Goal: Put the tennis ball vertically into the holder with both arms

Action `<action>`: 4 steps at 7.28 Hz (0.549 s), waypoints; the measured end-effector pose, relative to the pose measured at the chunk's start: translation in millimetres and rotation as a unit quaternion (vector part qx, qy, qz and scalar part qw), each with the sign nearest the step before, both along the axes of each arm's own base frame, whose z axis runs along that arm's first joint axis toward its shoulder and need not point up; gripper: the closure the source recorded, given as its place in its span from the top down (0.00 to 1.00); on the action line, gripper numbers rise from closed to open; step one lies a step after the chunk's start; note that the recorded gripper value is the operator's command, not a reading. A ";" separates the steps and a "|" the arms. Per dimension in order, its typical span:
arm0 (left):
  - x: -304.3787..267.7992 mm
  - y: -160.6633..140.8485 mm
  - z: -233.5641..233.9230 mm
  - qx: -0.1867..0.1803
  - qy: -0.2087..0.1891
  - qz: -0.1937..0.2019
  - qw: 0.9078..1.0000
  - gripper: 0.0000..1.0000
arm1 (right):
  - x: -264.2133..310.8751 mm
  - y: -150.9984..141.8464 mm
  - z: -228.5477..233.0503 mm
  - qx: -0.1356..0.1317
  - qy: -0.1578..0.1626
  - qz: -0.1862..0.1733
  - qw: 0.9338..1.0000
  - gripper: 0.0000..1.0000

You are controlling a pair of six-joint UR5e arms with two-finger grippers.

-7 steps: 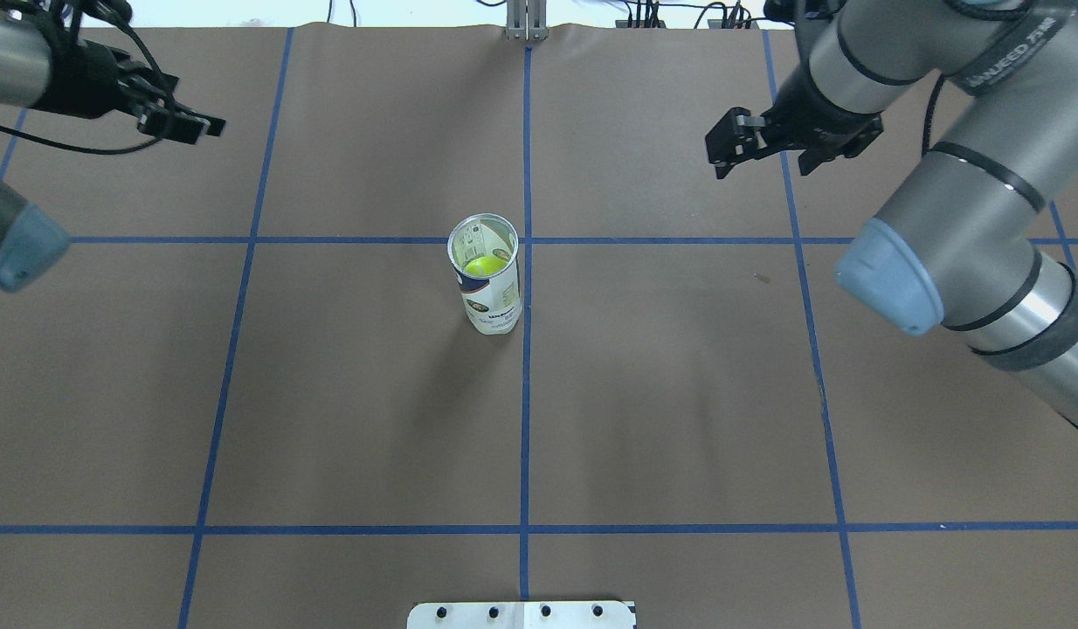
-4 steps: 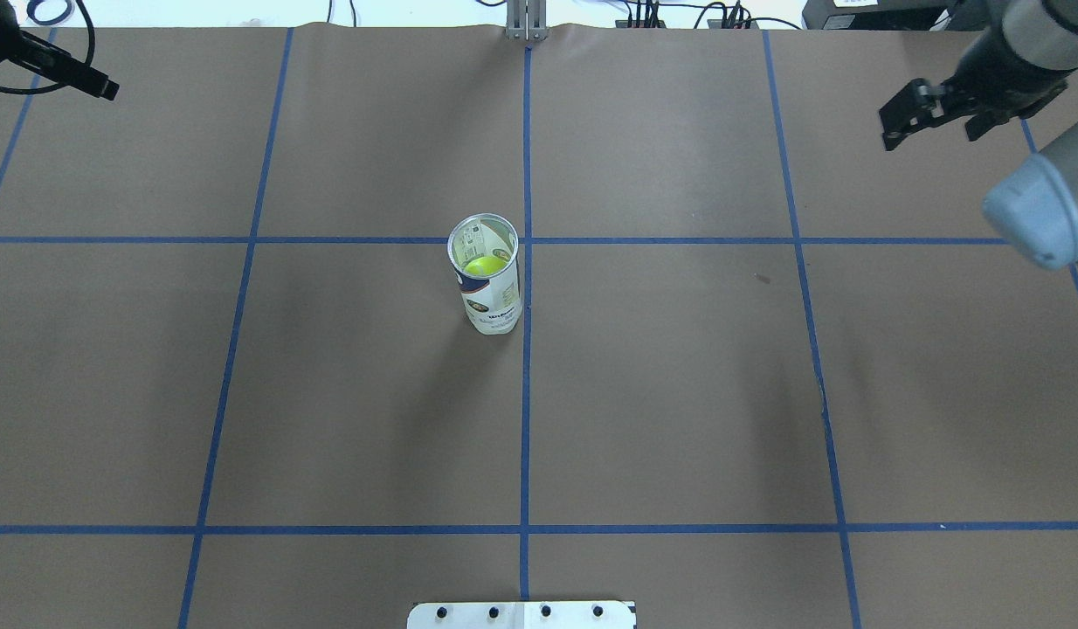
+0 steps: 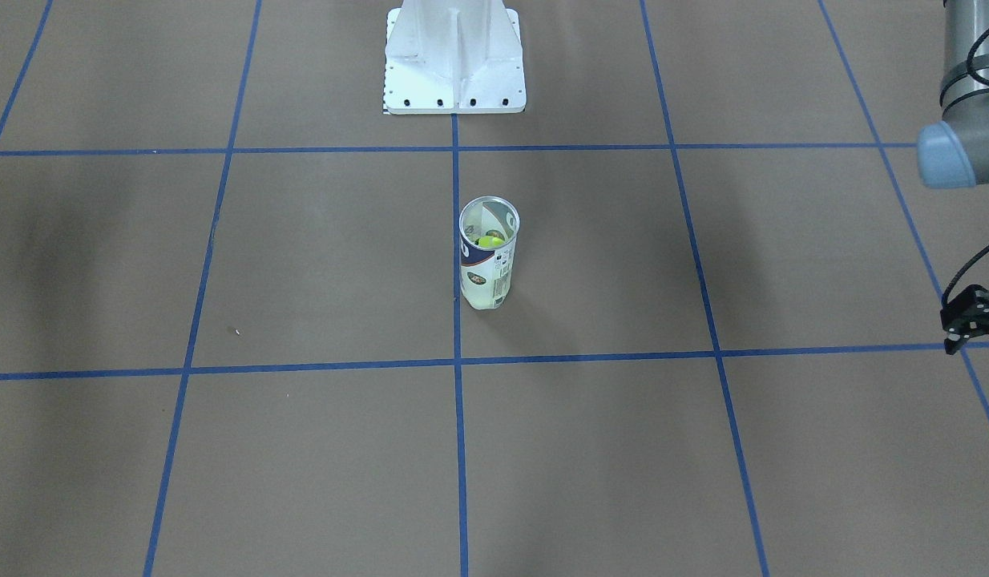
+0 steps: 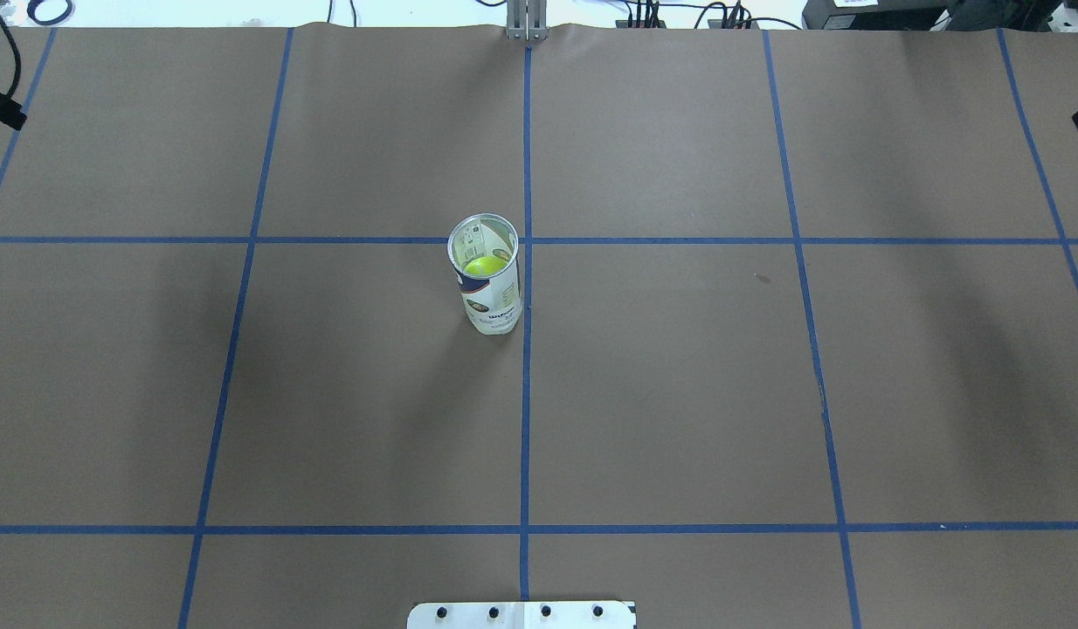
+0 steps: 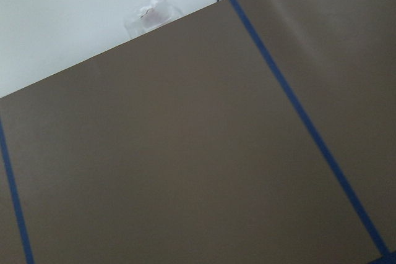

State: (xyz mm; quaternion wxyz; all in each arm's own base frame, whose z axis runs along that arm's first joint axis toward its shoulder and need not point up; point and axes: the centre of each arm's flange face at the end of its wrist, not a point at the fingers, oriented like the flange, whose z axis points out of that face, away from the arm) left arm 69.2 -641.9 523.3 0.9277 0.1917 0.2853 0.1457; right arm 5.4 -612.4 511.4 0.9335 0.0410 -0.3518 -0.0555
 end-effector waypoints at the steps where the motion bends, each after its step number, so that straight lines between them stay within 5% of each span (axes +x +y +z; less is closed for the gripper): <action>1: -39.3 1.7 16.9 0.017 -0.025 0.030 0.999 1.00 | 32.9 -0.1 34.7 -0.005 -0.014 -0.009 1.000 0.99; 3: -76.9 16.8 49.8 0.008 -0.043 0.049 0.998 1.00 | 74.7 16.4 76.4 -0.009 -0.027 -0.011 1.000 0.99; 4: -91.2 29.9 64.2 -0.025 -0.029 0.016 0.999 1.00 | 83.4 32.1 90.9 -0.014 -0.024 -0.009 1.000 0.99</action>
